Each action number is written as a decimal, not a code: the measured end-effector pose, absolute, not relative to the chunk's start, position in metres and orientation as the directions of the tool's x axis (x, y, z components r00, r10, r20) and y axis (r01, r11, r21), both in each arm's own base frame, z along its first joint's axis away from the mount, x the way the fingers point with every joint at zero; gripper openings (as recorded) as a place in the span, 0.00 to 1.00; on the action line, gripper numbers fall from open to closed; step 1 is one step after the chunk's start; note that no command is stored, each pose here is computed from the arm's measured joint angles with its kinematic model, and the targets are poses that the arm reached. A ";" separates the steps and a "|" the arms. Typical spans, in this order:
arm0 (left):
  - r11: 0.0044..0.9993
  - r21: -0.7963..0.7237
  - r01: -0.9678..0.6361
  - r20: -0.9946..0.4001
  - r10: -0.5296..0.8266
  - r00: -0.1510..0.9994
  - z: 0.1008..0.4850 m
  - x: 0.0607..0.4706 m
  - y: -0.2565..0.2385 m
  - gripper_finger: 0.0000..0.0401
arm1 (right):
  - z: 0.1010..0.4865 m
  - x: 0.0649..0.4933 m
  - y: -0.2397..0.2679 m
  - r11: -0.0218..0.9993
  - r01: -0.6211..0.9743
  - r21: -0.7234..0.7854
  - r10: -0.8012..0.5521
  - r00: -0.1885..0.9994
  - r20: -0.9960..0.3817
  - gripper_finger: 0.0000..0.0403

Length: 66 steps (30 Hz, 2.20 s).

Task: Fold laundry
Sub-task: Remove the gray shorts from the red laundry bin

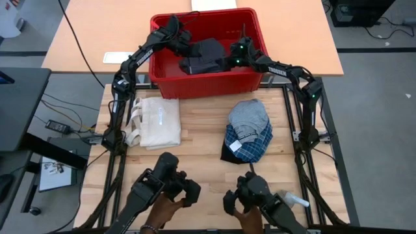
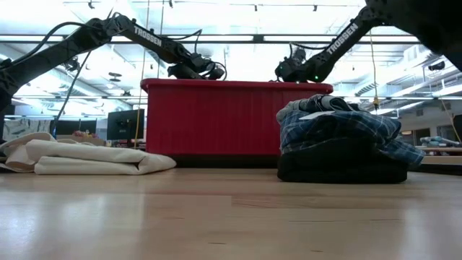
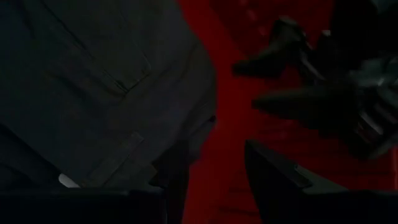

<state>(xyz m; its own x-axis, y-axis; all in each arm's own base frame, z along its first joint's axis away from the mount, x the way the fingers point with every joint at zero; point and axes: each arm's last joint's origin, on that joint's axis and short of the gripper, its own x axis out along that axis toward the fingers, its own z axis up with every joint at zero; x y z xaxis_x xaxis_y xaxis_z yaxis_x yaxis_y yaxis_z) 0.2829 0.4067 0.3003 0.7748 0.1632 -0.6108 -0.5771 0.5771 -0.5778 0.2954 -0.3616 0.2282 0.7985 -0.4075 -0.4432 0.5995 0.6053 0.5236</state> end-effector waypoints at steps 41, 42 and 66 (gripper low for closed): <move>0.543 -0.535 -0.647 -0.667 0.199 0.718 0.285 0.279 0.415 0.67 | 0.191 0.281 -0.382 0.440 0.758 0.481 -0.493 0.652 -0.576 0.78; 0.541 -0.538 -0.646 -0.665 0.199 0.720 0.285 0.276 0.416 0.67 | 0.192 0.278 -0.384 0.427 0.755 0.498 -0.492 0.656 -0.572 0.80; 0.396 -0.629 -0.669 -0.712 0.053 0.700 0.199 0.280 0.405 0.67 | 0.169 0.281 -0.390 0.413 0.726 0.550 -0.450 0.688 -0.569 0.94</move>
<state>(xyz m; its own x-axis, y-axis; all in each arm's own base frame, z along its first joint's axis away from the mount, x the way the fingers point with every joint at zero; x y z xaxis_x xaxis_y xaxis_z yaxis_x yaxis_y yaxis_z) 0.2795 0.4053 0.1990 0.7004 0.0529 -0.7118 -0.6690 0.3963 -0.6289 0.2807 -0.3904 0.1688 0.6876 -0.4505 -0.5694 0.7259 0.4125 0.5503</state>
